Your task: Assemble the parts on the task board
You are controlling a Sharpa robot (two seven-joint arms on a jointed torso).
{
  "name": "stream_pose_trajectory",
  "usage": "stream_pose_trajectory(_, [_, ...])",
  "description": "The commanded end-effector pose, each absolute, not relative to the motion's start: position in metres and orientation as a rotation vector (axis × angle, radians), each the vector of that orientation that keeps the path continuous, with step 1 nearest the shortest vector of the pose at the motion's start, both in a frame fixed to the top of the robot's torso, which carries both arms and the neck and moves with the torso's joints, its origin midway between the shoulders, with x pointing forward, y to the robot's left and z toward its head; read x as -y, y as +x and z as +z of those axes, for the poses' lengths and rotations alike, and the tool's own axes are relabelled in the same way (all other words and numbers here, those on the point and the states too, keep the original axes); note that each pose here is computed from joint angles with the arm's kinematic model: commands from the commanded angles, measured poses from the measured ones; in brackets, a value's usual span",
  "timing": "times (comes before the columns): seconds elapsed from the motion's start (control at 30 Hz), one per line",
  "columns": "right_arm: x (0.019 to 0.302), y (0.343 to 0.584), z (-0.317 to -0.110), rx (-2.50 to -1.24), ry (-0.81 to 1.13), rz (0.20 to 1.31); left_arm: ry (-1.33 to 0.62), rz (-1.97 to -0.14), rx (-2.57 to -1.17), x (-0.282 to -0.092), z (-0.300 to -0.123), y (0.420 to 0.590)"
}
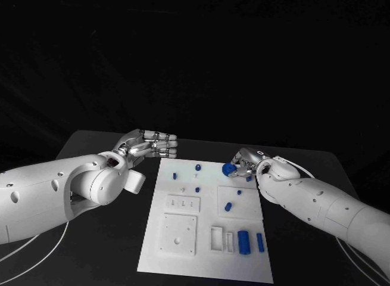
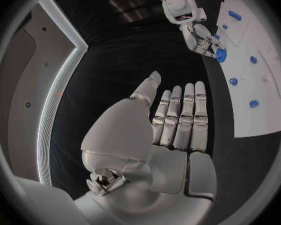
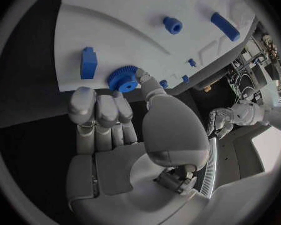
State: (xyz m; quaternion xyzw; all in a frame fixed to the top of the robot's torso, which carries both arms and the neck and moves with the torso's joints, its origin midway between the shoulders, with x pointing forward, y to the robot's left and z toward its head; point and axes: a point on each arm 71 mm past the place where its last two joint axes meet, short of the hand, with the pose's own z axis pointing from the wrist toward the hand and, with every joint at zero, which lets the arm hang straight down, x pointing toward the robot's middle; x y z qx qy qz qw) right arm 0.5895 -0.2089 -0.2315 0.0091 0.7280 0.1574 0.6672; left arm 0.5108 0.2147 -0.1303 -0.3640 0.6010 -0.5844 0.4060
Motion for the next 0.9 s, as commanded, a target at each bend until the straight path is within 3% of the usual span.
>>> stream_pose_trajectory(0.03, [0.2068,0.5864,-0.2427,-1.717,-0.004,0.354,-0.899,-1.492,-1.525,-0.2118,-0.1287,0.5102])
stream_pose_trajectory(0.9, [0.2057,0.5853,-0.2429,-1.702,-0.034,0.318,-0.9,-1.483,-1.528,-0.2116,-0.1296,0.513])
